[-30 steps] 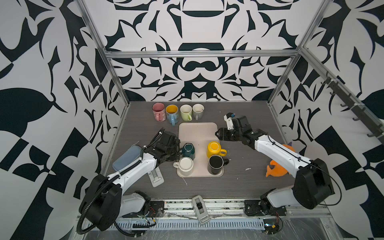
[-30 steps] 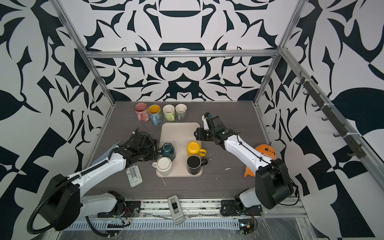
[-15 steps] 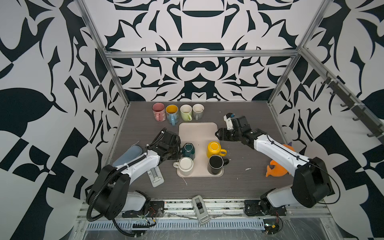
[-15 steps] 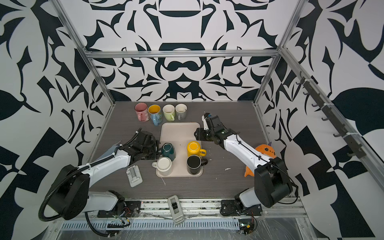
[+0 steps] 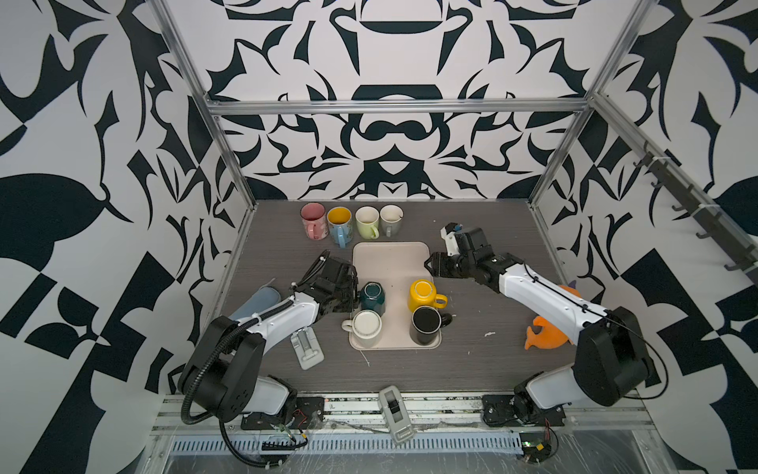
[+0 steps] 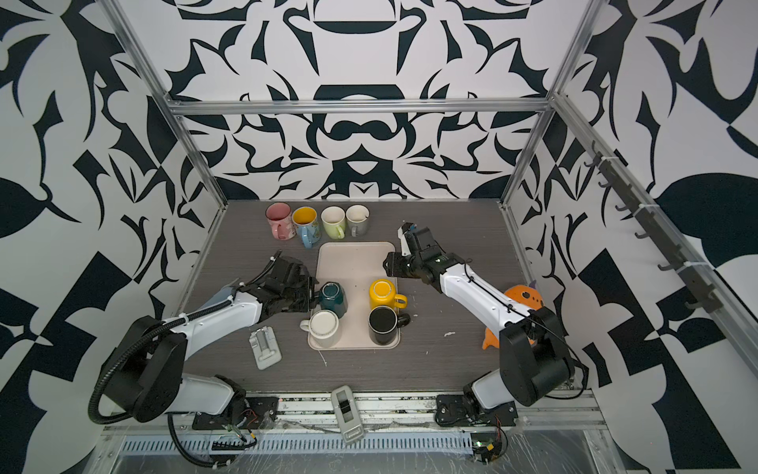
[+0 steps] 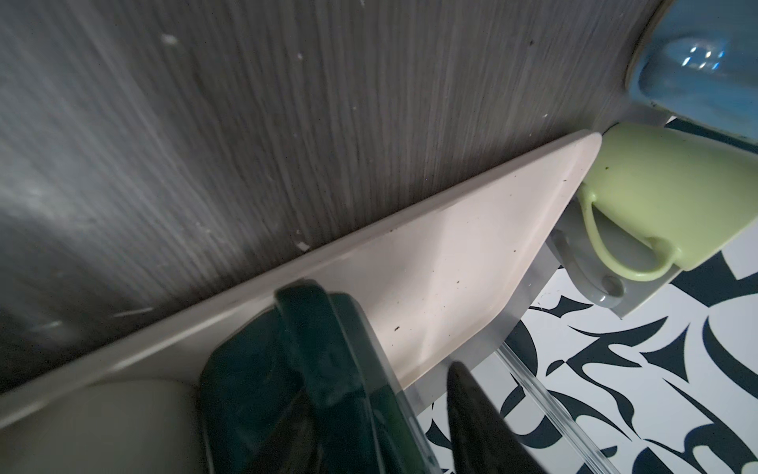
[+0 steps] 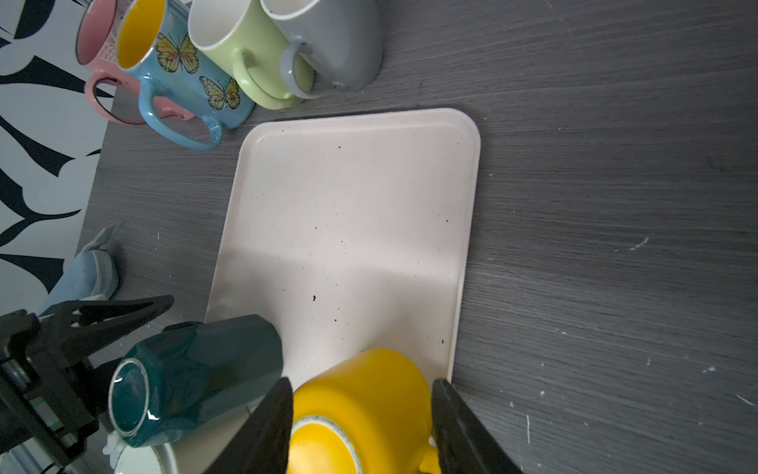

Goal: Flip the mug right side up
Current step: 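Lower the left gripper and close it on the dark green mug's handle, then lift the dark green mug and turn it upright with the left gripper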

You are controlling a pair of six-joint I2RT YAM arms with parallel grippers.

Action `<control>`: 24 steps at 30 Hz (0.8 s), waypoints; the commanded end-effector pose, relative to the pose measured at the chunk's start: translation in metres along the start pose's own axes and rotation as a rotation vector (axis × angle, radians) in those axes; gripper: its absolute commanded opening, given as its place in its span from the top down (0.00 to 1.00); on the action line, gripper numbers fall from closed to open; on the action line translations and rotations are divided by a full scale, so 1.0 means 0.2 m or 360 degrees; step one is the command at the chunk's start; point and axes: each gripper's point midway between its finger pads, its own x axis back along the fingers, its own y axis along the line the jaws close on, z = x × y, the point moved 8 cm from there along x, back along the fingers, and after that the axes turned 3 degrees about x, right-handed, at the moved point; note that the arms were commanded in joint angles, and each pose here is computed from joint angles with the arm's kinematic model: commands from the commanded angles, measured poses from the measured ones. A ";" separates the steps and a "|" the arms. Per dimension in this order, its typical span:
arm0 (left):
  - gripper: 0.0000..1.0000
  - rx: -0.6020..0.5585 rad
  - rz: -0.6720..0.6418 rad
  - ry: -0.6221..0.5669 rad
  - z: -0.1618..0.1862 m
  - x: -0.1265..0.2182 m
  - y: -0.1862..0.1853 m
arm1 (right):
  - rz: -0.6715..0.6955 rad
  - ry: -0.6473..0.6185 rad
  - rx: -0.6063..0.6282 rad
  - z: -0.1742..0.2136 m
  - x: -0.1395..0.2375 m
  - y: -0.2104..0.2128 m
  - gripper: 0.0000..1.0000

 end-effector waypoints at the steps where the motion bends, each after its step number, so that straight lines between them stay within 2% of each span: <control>1: 0.55 0.0007 0.0053 0.0043 0.03 -0.01 -0.07 | -0.0017 -0.0073 0.0021 -0.07 0.04 0.04 0.43; 13: 0.69 0.0042 0.0098 0.0108 0.04 -0.08 -0.10 | 0.0002 -0.0057 0.0015 -0.07 0.02 0.03 0.43; 22: 1.00 0.0084 0.0221 0.0184 0.07 -0.12 -0.17 | 0.0015 -0.0044 0.0009 -0.06 0.01 0.02 0.43; 24: 1.00 0.0076 0.0250 0.0203 0.08 -0.12 -0.19 | 0.0019 -0.0039 0.0006 -0.06 0.00 0.02 0.43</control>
